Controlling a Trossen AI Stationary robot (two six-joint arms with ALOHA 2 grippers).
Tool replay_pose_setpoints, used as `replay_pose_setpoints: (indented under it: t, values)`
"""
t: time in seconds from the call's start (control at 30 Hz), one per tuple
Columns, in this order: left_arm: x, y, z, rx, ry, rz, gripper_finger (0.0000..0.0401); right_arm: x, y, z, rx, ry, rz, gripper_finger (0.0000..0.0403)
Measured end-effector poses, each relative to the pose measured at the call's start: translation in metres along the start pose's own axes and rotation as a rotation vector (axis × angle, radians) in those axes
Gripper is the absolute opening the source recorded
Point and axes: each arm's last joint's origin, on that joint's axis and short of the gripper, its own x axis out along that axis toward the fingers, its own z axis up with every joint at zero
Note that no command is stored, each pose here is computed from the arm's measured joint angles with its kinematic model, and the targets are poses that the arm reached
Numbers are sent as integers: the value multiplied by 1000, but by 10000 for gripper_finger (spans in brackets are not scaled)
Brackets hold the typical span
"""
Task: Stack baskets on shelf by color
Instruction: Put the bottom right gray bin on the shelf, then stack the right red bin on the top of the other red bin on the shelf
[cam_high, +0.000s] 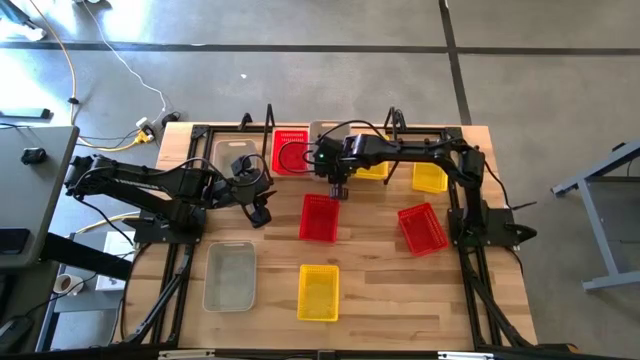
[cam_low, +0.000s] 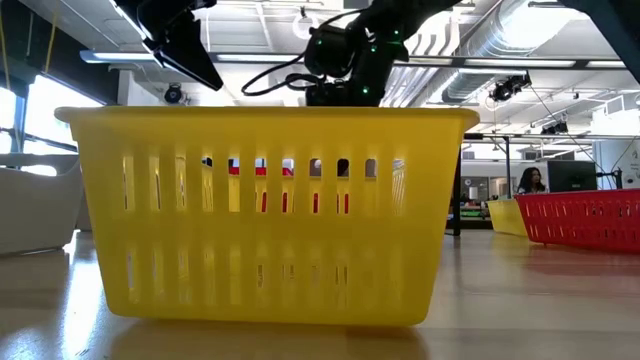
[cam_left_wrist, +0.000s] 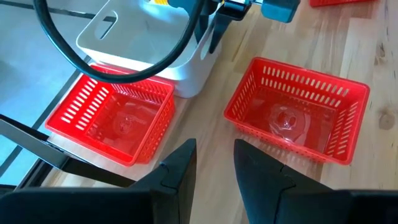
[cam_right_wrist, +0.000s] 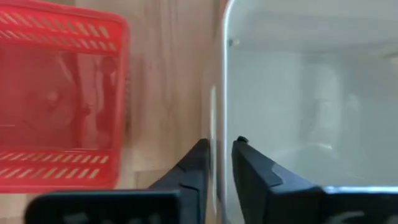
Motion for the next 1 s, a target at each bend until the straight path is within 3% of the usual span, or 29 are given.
replay_pose_setpoints:
  t: [0.23,1.0]
  values:
    - [0,0,0,0,0,0,97,-5,2,0,43,-3,-2,98]
    - [0,-1,0,-2,6,-29,97,-19,18,3,139,11,-56,99]
